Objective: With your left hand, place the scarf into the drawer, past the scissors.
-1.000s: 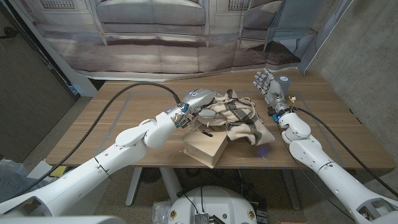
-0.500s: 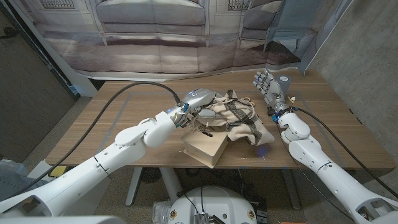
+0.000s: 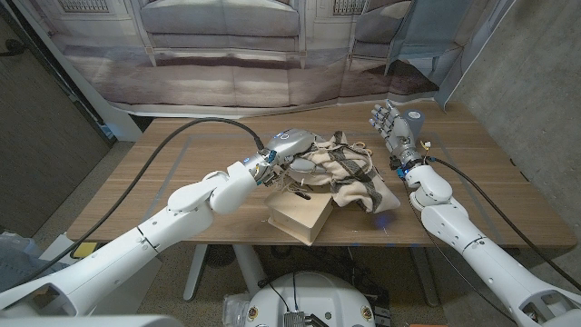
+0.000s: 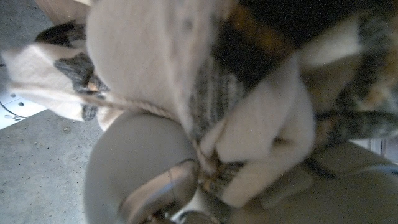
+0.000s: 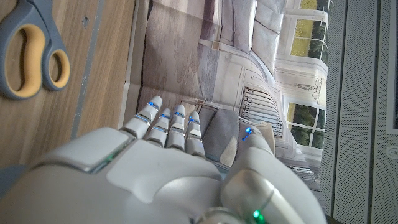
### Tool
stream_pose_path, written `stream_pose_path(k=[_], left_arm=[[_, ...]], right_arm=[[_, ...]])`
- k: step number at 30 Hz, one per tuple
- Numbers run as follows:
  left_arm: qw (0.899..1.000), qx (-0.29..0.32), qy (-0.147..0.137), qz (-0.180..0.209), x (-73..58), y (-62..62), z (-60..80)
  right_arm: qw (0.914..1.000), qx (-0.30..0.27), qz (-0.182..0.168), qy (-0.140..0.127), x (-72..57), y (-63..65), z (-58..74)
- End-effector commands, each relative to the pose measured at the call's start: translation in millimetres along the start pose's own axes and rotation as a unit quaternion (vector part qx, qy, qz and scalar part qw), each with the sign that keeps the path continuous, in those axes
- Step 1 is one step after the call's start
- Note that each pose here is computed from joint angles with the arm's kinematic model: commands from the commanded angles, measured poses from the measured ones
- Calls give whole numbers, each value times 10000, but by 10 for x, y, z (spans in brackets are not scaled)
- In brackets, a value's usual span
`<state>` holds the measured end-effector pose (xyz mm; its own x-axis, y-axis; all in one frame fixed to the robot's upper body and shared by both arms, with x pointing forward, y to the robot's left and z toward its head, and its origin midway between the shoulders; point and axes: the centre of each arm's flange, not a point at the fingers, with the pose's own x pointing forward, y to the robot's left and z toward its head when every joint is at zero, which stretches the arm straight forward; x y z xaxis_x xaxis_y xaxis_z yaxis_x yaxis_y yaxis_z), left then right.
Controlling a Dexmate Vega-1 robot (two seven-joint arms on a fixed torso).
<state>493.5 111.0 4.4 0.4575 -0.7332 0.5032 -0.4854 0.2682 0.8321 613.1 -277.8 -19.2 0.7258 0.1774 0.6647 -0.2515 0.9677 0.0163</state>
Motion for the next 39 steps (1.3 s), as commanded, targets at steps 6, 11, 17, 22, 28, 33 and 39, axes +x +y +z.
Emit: stream_pose_path(k=[6, 11, 17, 22, 28, 33, 39], left_arm=[[9999, 45, -21, -110, 35, -10, 0], [9998, 65, -30, -180, 54, -5, 2], [9996, 90, -28, -280, 80, -6, 3], [9995, 52, -17, -322, 95, -15, -9], [9994, 48, 1, -337, 104, -10, -19], [9994, 26, 11, -350, 124, -5, -23], [9995, 53, 16, -323, 141, 17, -14]], right_arm=[[10000, 5, -14, 3, -2, -27, -2], [10000, 15, -17, -15, 2, -32, 0], [10000, 36, -40, -11, 1, -43, -10], [10000, 29, -37, -9, -1, -53, -18], [10000, 41, -35, -9, 8, -56, -27], [10000, 44, -25, -9, 15, -58, -40], [10000, 67, -57, -25, 18, -66, -24]])
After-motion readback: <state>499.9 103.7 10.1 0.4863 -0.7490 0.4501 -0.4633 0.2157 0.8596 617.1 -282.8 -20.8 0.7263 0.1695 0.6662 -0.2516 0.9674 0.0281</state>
